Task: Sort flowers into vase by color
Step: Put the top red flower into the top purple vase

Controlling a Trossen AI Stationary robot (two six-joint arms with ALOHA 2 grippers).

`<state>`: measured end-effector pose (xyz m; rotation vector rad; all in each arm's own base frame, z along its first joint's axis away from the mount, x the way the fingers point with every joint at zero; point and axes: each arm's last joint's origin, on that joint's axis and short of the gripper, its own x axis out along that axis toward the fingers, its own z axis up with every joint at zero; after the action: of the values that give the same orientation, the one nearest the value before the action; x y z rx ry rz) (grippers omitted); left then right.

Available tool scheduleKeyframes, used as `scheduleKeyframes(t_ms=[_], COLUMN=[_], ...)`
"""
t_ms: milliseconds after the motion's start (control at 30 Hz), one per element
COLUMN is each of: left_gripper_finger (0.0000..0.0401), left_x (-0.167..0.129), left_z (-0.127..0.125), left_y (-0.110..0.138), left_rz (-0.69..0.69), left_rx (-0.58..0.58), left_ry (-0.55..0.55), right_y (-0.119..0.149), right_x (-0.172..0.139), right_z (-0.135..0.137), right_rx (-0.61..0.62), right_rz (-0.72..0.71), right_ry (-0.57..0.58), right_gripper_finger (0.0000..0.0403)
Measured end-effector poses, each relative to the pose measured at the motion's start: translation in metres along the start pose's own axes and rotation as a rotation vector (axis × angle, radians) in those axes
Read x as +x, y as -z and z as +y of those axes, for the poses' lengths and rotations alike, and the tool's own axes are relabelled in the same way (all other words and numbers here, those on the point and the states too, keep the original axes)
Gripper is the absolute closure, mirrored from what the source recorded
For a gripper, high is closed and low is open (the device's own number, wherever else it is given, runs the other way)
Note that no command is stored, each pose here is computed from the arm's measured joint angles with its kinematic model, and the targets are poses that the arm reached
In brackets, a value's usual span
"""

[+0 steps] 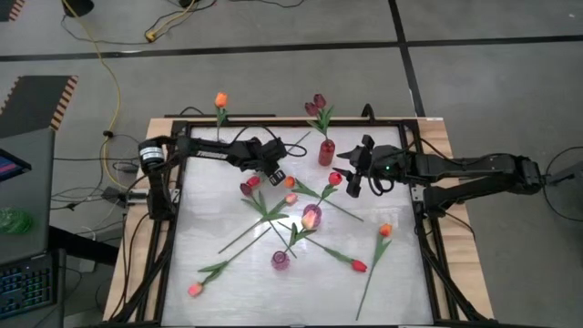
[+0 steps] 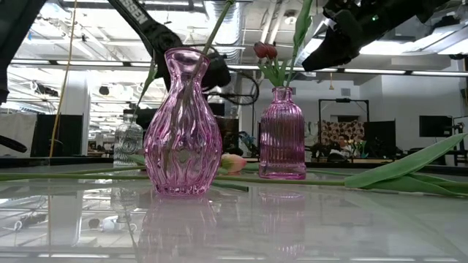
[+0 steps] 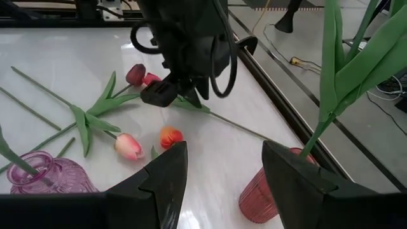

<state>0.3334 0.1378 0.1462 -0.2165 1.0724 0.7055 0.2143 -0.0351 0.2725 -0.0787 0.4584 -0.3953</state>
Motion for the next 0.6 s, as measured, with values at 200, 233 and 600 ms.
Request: scheduleKeyframes(t_ms=[200,233,600], left_gripper_finger=[0.0301,0.0301,0.0322], left_x=[0.0071,0.0076,0.0091], left_z=[0.0002,0.0003,0.0013], left_y=[0.0015,0.0015,0.0025], left_rz=[0.021,0.022,0.037], left_rx=[-0.005,-0.005,-0.025], left_ry=[0.036,0.038,0.046], right_y=[0.0000,0.0000,0.0000], right_x=[0.0000,0.0000,0.0001], right_z=[0.0000,0.0000,0.0000], right_rx=[0.000,0.000,0.000], right_rz=[0.000,0.000,0.000], right_ry=[0.000,0.000,0.000], right_gripper_finger=[0.0173,0.0173,0.0173])
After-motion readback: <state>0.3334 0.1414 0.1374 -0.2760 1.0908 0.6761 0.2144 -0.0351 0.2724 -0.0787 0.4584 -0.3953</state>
